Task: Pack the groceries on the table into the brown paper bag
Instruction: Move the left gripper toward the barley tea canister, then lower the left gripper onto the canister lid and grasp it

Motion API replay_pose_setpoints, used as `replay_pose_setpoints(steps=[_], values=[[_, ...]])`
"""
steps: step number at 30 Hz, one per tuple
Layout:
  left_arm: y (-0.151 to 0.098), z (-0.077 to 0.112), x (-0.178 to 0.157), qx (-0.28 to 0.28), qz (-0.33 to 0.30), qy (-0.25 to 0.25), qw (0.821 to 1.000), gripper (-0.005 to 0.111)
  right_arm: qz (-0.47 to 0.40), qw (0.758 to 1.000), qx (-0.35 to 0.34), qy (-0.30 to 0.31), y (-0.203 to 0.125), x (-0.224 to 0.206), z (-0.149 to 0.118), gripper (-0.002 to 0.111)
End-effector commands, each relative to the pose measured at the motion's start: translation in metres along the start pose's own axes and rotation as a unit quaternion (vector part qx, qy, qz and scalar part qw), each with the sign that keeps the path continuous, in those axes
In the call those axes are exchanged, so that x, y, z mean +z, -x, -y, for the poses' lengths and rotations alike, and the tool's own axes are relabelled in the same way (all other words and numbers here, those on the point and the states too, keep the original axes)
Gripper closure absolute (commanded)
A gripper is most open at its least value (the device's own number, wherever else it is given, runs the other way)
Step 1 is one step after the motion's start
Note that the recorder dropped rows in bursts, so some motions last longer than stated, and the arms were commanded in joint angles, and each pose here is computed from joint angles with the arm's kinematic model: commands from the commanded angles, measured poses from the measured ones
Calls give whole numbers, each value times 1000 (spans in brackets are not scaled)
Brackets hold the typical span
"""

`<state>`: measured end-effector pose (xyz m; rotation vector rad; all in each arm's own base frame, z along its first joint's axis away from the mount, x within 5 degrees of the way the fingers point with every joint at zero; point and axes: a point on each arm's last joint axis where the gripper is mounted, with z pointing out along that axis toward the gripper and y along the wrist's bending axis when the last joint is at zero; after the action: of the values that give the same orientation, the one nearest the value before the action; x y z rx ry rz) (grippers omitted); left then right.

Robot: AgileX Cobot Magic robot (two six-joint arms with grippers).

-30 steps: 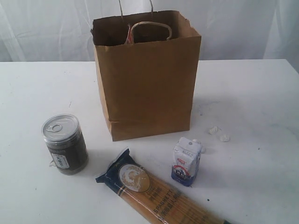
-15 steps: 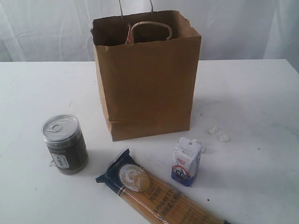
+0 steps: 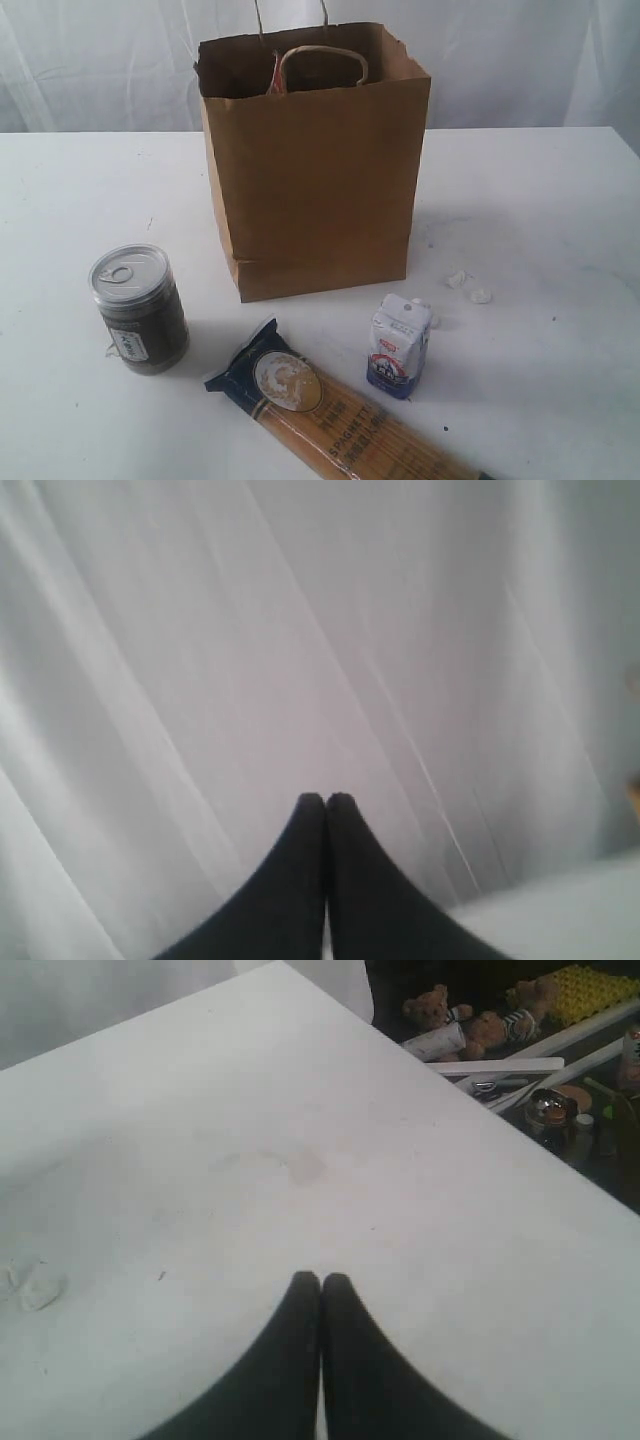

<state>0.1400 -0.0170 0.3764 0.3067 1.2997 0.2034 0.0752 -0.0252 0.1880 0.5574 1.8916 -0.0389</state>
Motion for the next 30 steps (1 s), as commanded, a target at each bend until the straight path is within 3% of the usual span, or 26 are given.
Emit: replay_pose_setpoints(steps=[1, 4, 7, 17, 20, 23, 28, 30], values=[[-49, 25, 39, 4, -250, -121, 961, 107, 15, 1000, 2, 11, 2, 0, -2, 108], [-69, 33, 51, 3, -312, -147, 939, 107, 18, 1000, 2, 13, 2, 0, -2, 108], [-78, 38, 51, -44, -349, -148, 924, 107, 21, 1000, 2, 18, 2, 1, -3, 108], [-93, 51, 23, -164, -518, -169, 822, 107, 27, 999, 2, 26, 2, 1, -4, 108], [-92, 56, 18, -203, -540, -181, 796, 107, 28, 997, -64, 25, 1, 1, -4, 108], [-88, 60, 21, -235, -522, -188, 798, 107, 45, 991, -118, 37, 3, 1, -7, 108], [-81, 64, 44, -167, -426, -255, 852, 107, 45, 990, -131, 37, 3, 1, -7, 108], [-76, 72, 55, -159, -403, -311, 846, 107, 41, 988, -141, 35, 3, 2, -6, 108]])
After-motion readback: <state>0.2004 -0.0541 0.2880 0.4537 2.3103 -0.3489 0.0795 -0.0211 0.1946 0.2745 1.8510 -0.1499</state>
